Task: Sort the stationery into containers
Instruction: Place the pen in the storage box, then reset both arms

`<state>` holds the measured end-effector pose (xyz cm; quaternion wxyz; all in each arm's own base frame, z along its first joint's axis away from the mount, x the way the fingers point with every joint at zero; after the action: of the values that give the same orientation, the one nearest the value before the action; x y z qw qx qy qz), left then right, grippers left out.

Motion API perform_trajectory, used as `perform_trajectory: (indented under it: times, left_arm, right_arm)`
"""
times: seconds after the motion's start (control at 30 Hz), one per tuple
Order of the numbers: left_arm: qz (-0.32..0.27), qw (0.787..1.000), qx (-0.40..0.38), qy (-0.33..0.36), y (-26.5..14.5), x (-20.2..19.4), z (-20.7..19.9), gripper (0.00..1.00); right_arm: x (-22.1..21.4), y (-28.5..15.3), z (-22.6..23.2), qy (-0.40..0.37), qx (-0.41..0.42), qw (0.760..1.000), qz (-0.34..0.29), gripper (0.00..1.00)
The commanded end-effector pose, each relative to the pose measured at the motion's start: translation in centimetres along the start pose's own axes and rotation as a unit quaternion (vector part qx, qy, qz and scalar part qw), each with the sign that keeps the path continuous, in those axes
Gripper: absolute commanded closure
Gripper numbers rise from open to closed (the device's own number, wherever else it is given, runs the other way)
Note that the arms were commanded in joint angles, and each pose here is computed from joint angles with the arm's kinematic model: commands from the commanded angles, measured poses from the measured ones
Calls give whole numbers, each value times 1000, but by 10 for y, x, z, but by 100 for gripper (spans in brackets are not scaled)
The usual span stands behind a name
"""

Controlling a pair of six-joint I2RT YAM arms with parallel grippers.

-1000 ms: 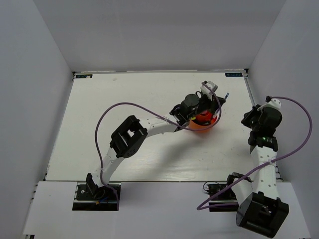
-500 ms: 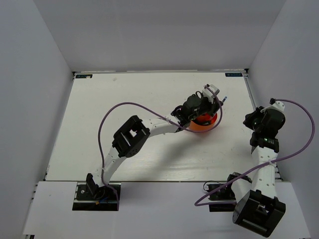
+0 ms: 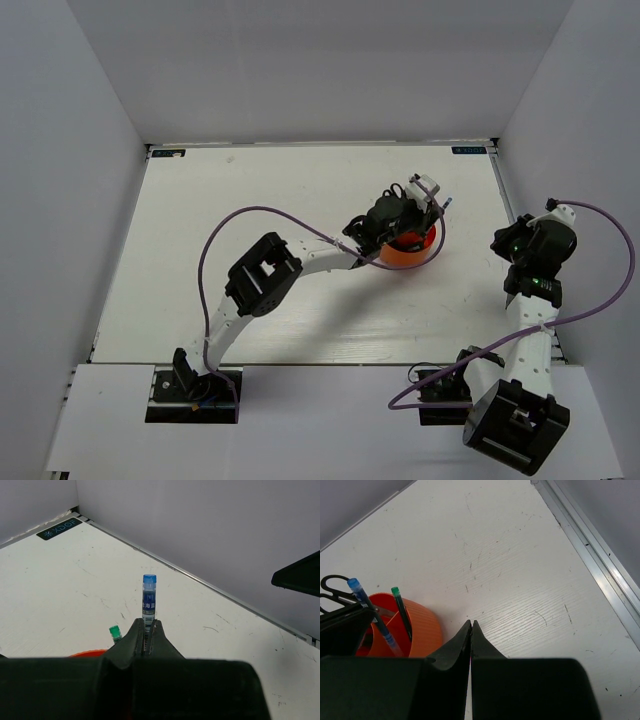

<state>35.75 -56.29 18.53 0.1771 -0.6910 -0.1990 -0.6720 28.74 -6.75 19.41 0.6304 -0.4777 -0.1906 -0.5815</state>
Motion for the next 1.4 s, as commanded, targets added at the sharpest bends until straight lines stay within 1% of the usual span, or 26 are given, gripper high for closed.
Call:
perform_trajectory:
  times: [0.0, 0.13, 0.3, 0.33, 0.37, 0.43, 0.47, 0.5, 0.6, 0.63, 0.7, 0.77, 0.93, 1.07, 1.1, 1.13, 1.17, 1.2, 1.23, 1.27, 1.3, 1.33, 1.37]
  left_arm:
    - [-10, 1000, -4, 8, -4, 9, -8, 100]
    - [3, 1000, -5, 12, -12, -5, -12, 99]
    - [0, 1000, 0, 12, -18, -3, -14, 95]
    - [2, 1000, 0, 12, -18, -6, -15, 93]
    - [0, 1000, 1, 12, -19, -3, -14, 87]
    - [3, 1000, 3, 15, -20, -5, -15, 81]
    - [-1, 1000, 2, 15, -20, -1, -16, 73]
    - [4, 1000, 4, 15, -21, -6, -15, 68]
    - [-2, 1000, 3, 15, -21, -2, -17, 58]
    - [-3, 1000, 4, 15, -21, -1, -16, 53]
    - [-3, 1000, 4, 15, -22, -1, -16, 52]
    - [-4, 1000, 3, 16, -23, 1, -17, 47]
    - [-12, 1000, 0, 21, -29, 11, -21, 40]
    - [-26, 999, -11, 39, -46, 31, -33, 39]
    - [-37, 998, -14, 43, -51, 44, -38, 35]
    - [-24, 998, -19, 57, -59, 33, -42, 35]
    - [-42, 997, -27, 61, -65, 51, -53, 34]
    - [-43, 997, -19, 69, -69, 54, -52, 33]
    - [-47, 996, -24, 71, -83, 64, -58, 31]
    - [-49, 996, -27, 71, -87, 66, -62, 31]
    - [-40, 996, -22, 71, -94, 60, -63, 31]
    - [-59, 996, -22, 70, -103, 82, -64, 30]
    - [-52, 996, -31, 69, -111, 75, -73, 30]
  right_arm:
    - [6, 1, 2, 6, 11, 1000, -13, 100]
    - [6, 1, 3, 8, 12, 1000, -13, 100]
    - [7, 0, 2, 9, 13, 1000, -14, 100]
    - [6, 0, 2, 9, 14, 1000, -12, 100]
    - [6, 0, 2, 10, 14, 1000, -12, 100]
    - [7, 0, 2, 11, 13, 1000, -13, 100]
    - [6, 0, 1, 11, 12, 1000, -12, 100]
    - [7, 0, 1, 12, 12, 1000, -13, 100]
    - [6, 0, 0, 12, 12, 1000, -12, 100]
    - [6, 1, 0, 13, 12, 1000, -11, 100]
    - [6, 1, 0, 13, 12, 1000, -12, 100]
    - [6, 1, -1, 12, 11, 1000, -11, 100]
    - [6, 0, 0, 12, 15, 1000, -9, 100]
    - [8, -3, 3, 1, 24, 1000, -13, 100]
    - [6, -3, 4, -2, 27, 1000, -10, 99]
    - [11, -6, 7, -7, 33, 999, -18, 95]
    - [9, -6, 8, -10, 37, 999, -16, 92]
    - [11, -7, 9, -12, 40, 999, -17, 86]
    - [10, -8, 10, -9, 44, 999, -15, 82]
    - [9, -8, 10, -19, 46, 999, -12, 78]
    - [10, -10, 13, -19, 51, 998, -9, 72]
    - [10, -10, 14, -24, 54, 998, -5, 69]
    - [9, -10, 15, -24, 56, 998, -2, 67]
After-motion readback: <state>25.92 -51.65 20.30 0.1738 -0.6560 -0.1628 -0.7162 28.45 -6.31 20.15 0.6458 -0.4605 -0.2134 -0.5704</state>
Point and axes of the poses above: each gripper's point midway between its finger pads, its own y axis out along the fingers, its own z axis along the line the jaws close on, x = y × z, the point moved 2 cm from there along -y, back along the fingers, and after that the axes turned 7 degrees about y, right-handed, at the moved point
